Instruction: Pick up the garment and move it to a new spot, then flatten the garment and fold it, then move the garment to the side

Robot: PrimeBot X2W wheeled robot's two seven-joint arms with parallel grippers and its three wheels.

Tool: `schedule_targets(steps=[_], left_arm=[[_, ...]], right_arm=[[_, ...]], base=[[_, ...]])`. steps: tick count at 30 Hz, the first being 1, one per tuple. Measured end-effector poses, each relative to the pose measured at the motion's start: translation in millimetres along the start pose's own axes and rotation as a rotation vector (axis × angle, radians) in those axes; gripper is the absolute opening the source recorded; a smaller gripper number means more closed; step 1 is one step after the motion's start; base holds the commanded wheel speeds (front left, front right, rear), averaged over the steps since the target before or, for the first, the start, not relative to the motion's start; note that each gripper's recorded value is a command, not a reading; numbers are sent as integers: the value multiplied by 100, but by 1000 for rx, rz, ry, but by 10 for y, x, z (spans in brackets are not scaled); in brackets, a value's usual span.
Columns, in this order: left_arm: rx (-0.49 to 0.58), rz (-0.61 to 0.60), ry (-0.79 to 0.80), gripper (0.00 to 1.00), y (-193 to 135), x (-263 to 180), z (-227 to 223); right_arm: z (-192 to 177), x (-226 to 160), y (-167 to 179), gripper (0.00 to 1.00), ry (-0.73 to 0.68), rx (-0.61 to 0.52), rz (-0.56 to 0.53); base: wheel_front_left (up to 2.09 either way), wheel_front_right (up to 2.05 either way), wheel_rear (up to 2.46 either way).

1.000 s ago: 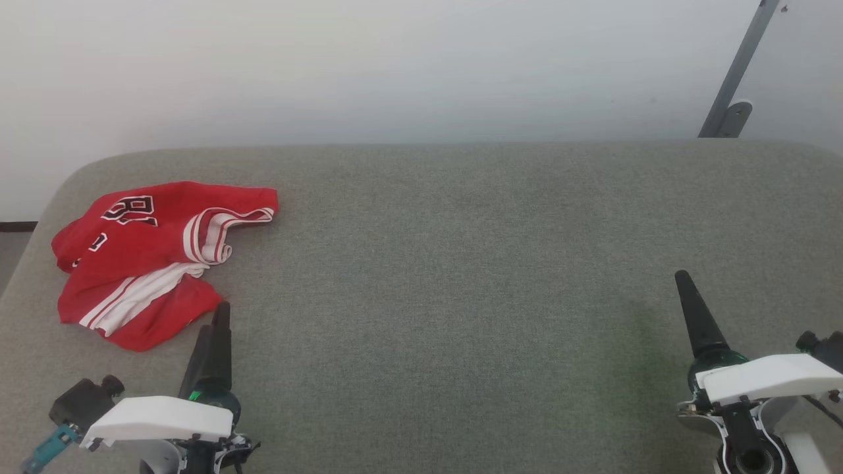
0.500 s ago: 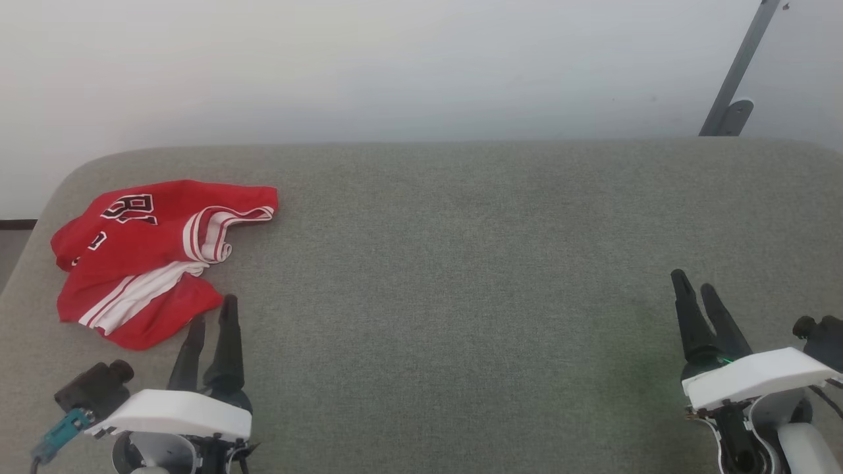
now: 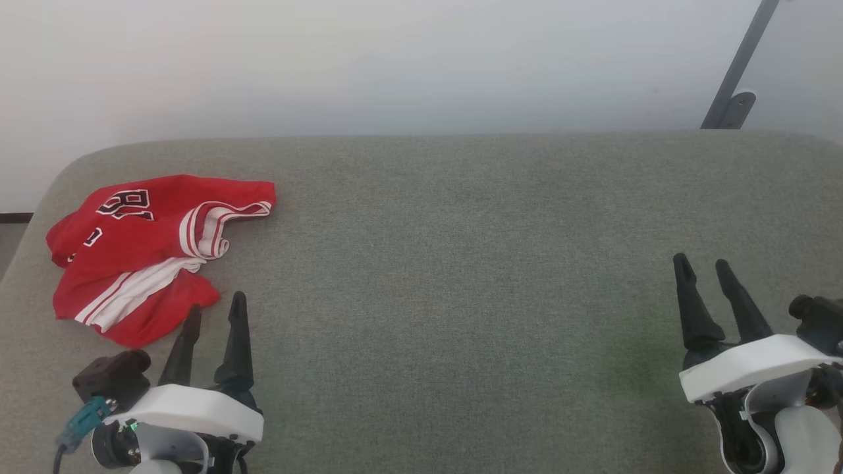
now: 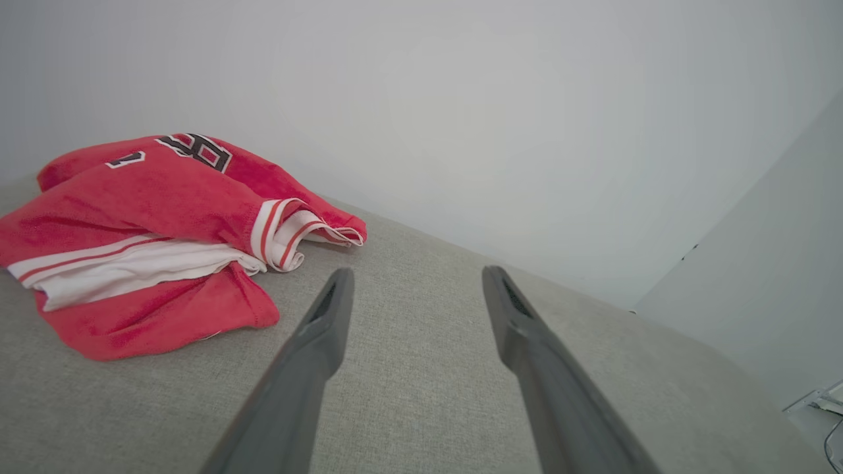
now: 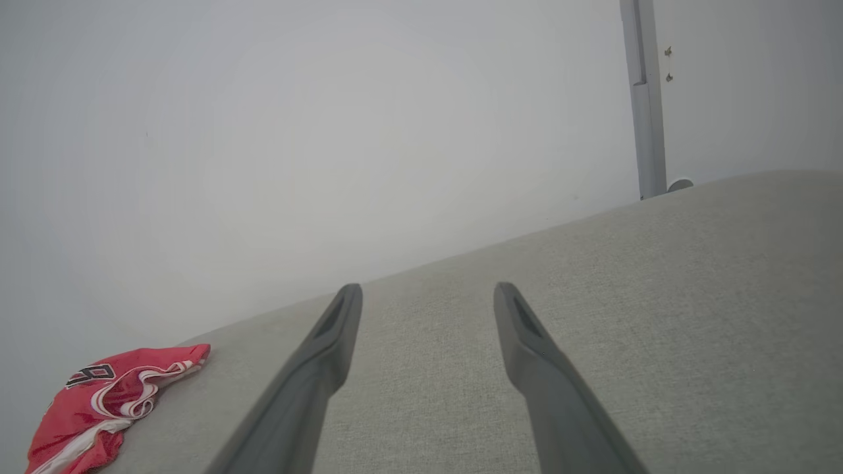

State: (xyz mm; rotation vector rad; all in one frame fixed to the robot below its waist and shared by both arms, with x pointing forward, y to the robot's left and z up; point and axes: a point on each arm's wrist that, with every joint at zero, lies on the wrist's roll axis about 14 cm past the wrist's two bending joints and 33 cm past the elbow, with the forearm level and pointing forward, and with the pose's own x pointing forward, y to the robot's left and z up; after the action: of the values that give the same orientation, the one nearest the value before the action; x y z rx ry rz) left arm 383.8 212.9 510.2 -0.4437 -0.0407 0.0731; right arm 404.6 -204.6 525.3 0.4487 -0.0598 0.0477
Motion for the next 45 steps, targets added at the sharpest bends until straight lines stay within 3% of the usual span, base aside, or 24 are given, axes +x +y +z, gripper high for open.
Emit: schedule_targets(steps=[18,45], left_arm=[[219,-35,-41,100,-62,-4,92],[366,-58,-66,100,-71,-50,71]], right_arm=[[52,20,-63,100,-26,-253,-15],[109,22,10,100,-65,-378,20]], base=[[0,0,0],[0,0,0]])
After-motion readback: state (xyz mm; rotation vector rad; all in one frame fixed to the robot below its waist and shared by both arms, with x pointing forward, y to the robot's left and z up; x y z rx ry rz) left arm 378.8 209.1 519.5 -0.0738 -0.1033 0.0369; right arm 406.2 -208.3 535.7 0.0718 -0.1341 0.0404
